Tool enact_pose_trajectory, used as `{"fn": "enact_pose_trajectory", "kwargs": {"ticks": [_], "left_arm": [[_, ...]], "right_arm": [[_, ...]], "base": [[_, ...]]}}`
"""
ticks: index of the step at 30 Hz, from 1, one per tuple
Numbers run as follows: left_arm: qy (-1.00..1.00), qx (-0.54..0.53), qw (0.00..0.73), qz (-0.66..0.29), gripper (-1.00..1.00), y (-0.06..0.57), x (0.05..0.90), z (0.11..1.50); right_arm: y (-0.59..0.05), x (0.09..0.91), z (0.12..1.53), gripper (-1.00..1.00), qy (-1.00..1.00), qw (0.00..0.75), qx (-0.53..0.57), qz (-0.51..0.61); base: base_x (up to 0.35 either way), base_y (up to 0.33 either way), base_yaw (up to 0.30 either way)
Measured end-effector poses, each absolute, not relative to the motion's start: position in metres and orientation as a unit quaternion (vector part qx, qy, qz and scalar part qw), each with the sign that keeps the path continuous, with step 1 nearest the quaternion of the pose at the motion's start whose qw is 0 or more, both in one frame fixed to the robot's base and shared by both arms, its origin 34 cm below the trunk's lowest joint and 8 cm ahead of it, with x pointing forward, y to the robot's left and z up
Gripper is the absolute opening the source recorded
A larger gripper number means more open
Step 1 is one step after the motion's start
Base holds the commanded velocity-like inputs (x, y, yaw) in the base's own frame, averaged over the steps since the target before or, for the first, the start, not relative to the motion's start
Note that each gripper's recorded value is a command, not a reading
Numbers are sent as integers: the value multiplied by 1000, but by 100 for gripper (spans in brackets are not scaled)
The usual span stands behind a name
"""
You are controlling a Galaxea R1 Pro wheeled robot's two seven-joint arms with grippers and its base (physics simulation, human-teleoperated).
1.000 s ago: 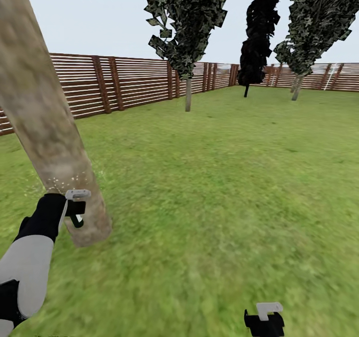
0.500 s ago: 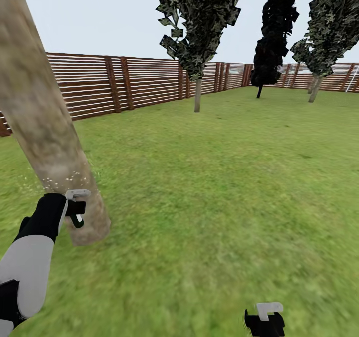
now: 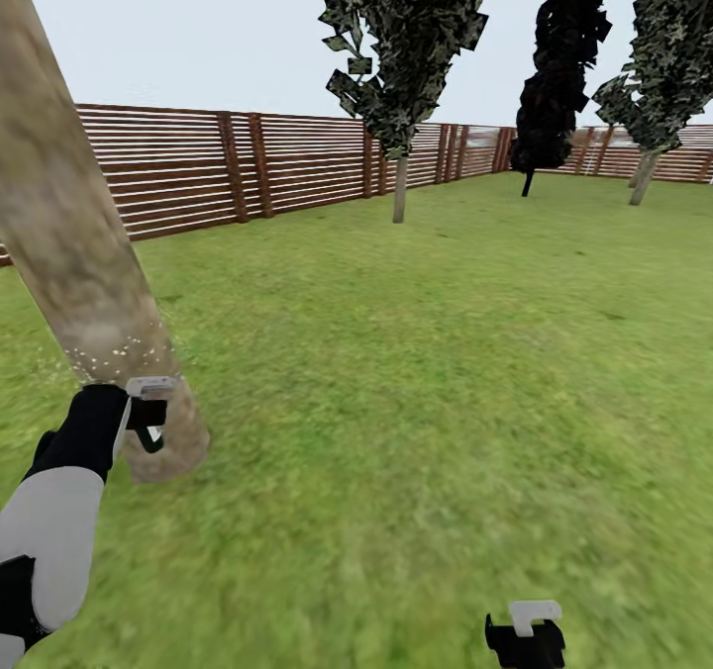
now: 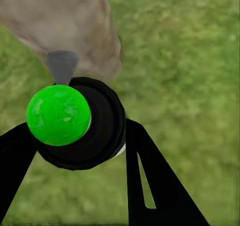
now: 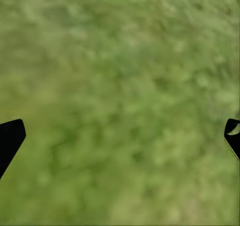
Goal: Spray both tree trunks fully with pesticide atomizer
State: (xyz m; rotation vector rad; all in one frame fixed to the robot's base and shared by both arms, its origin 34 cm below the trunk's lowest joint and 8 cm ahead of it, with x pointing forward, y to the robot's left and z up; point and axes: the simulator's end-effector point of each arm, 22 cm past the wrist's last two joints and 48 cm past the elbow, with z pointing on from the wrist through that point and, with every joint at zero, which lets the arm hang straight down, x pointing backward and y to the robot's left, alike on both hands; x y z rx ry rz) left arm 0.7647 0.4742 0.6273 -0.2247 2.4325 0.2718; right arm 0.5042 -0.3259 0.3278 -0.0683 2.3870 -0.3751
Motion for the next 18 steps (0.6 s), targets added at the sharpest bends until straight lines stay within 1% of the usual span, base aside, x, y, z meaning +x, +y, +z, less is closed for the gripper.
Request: {"fn": "enact_pose_trajectory", "kwargs": {"ticks": [1,4,8,13,18], "left_arm": [[936,-90,316,128,-100,487,746,608],[940,-95,298,135,-100,491,729,587],[941,-95,296,130,-100,485,728,582],[941,-97,298,128,-100,484,728,582],[941,-97,297,128,-100,484,728,581]], "right_arm": [[-326,504,328,100,923,354,-27,-145],[-326,504,328,100,923,354,-26,-145],[-326,504,328,100,923,354,-26,-145],[-325,504,328,100,923,355,-26,-144],[-325,504,328,100,924,354,-26,-144]], "base": [[181,-233,269],[206,-218,242],[251,-168,42],[315,-14,13],[50,0,235]]}}
